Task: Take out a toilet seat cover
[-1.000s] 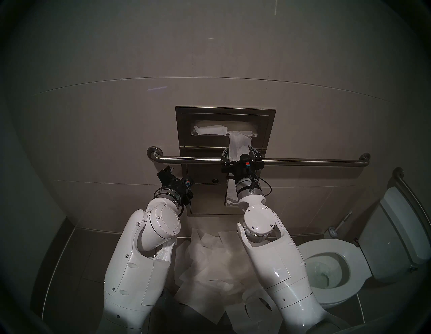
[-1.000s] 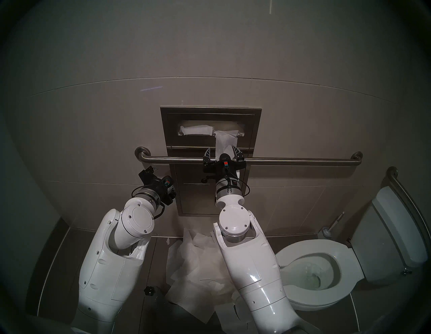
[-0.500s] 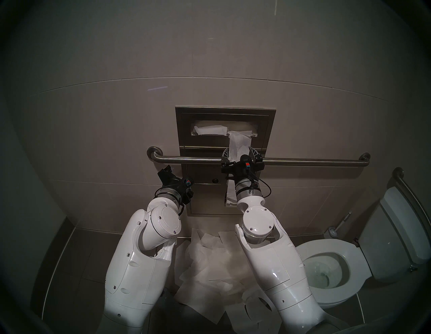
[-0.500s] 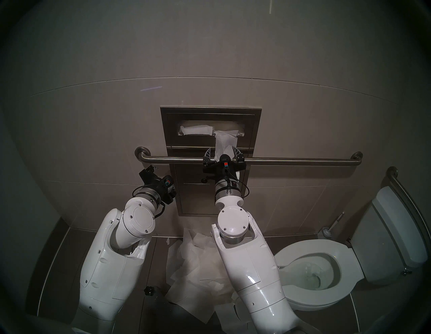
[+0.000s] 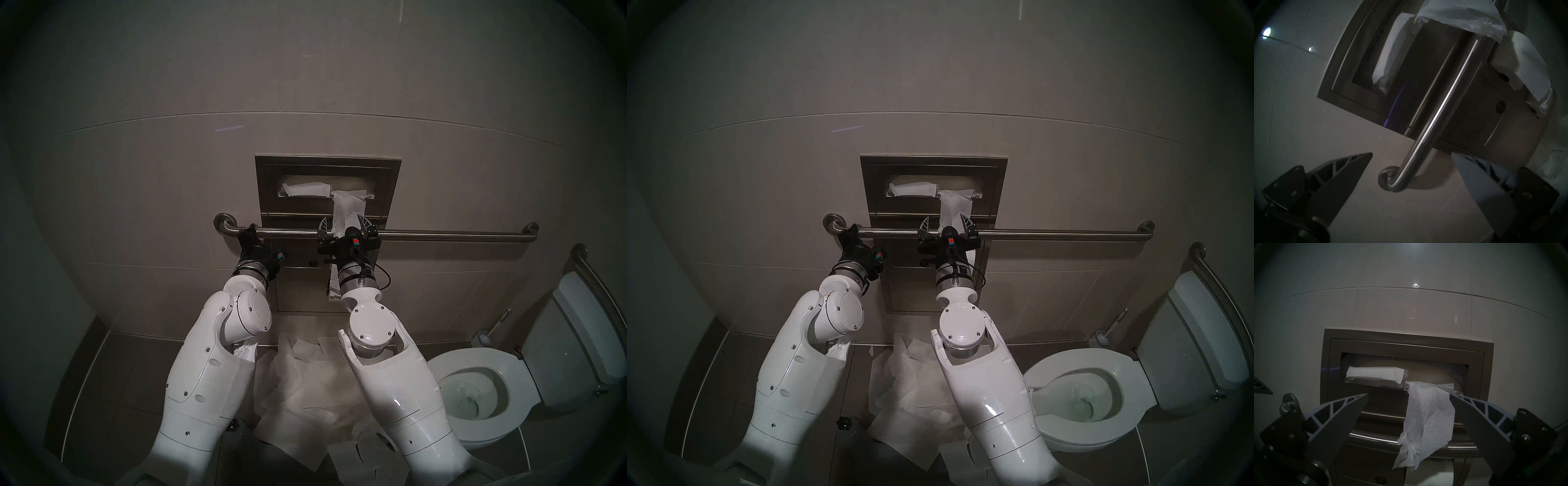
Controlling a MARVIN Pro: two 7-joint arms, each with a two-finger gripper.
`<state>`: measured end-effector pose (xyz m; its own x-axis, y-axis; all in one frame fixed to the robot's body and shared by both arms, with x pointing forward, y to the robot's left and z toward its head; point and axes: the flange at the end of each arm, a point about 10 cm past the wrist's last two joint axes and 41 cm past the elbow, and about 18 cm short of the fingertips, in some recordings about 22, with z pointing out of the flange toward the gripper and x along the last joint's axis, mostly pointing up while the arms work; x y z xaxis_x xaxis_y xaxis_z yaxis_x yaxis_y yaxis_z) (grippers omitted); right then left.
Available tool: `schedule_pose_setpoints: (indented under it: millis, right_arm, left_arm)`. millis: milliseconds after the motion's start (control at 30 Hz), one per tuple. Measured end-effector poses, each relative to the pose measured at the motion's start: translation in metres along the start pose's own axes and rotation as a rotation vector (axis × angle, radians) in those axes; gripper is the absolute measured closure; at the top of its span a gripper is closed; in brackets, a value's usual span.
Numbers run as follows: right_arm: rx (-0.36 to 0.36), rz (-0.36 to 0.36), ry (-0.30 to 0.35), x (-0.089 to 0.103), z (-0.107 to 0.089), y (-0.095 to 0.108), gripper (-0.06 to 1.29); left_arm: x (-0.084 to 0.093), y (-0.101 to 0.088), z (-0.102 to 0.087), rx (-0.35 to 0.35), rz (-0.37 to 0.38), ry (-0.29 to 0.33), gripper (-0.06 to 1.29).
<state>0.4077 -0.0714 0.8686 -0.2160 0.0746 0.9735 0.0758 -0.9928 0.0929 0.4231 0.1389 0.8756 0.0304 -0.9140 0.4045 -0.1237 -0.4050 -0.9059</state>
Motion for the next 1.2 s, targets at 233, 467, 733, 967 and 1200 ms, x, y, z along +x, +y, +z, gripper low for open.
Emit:
schedule_pose_setpoints:
  millis: [233,467,733,967,1200]
  right_arm:
    - [0.016,0.000,-0.001,0.000,-0.002,-0.005,-0.02]
    - [0.028,0.000,-0.001,0.000,-0.003,-0.010,-0.02]
    - [0.029,-0.002,-0.001,-0.001,-0.003,-0.010,-0.02]
    - [0.033,-0.004,-0.002,-0.001,-0.005,-0.011,-0.02]
    - [0.028,-0.006,-0.004,-0.002,-0.008,-0.010,-0.02]
  left_arm:
    - [0.013,-0.001,0.011,0.035,0.068,0.044,-0.03]
    - [0.025,0.001,0.024,0.060,0.149,0.077,-0.03]
    - [0.034,-0.010,0.038,0.099,0.193,0.090,-0.03]
    - [0.042,-0.028,0.052,0.133,0.167,0.078,-0.03]
    - [0.048,-0.028,0.067,0.123,0.163,0.068,-0.03]
